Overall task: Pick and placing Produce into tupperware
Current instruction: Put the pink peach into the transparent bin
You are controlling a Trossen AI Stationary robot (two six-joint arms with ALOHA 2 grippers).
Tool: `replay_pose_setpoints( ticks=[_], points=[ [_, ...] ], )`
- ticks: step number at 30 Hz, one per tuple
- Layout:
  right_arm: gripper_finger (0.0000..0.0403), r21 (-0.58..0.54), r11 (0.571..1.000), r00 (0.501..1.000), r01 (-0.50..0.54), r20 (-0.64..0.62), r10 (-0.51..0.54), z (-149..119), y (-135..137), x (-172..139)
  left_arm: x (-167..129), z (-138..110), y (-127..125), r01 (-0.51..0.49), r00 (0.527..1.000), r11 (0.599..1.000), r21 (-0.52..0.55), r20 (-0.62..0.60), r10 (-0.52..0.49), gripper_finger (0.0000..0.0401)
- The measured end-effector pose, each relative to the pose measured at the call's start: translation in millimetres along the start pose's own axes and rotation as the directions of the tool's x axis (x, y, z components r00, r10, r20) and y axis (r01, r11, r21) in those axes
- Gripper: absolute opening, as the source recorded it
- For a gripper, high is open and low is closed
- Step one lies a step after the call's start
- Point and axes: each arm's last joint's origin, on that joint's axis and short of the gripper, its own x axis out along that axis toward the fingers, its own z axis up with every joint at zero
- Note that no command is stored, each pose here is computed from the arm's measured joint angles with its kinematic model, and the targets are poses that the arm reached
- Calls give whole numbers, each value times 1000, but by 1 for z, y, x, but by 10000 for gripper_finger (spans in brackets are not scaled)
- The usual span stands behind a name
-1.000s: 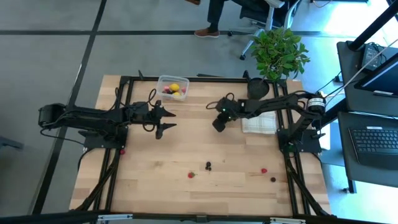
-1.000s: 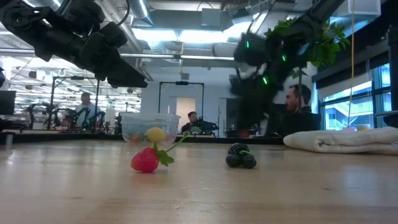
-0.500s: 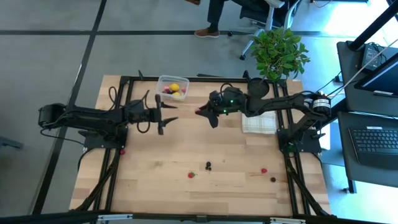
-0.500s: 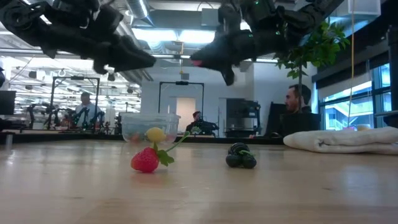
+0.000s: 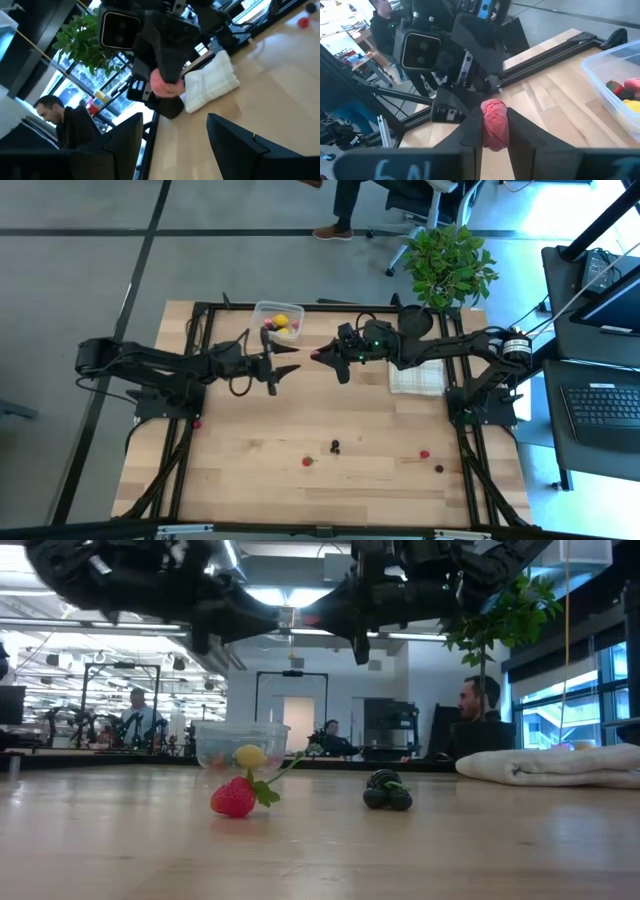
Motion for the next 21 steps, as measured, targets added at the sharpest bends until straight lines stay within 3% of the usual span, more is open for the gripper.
replay_pose_setpoints(
  ticks=[8, 21],
  points=[
    [69, -5, 1000, 1000, -4, -5, 4, -1, 1, 0, 41, 8, 3, -6, 999, 1000, 28, -46, 7, 214],
    [71, -24, 1000, 1000, 5, -31, -6, -3, 0, 0, 45, 23, -6, -3, 1000, 998, 56, 20, 2, 214]
  ],
)
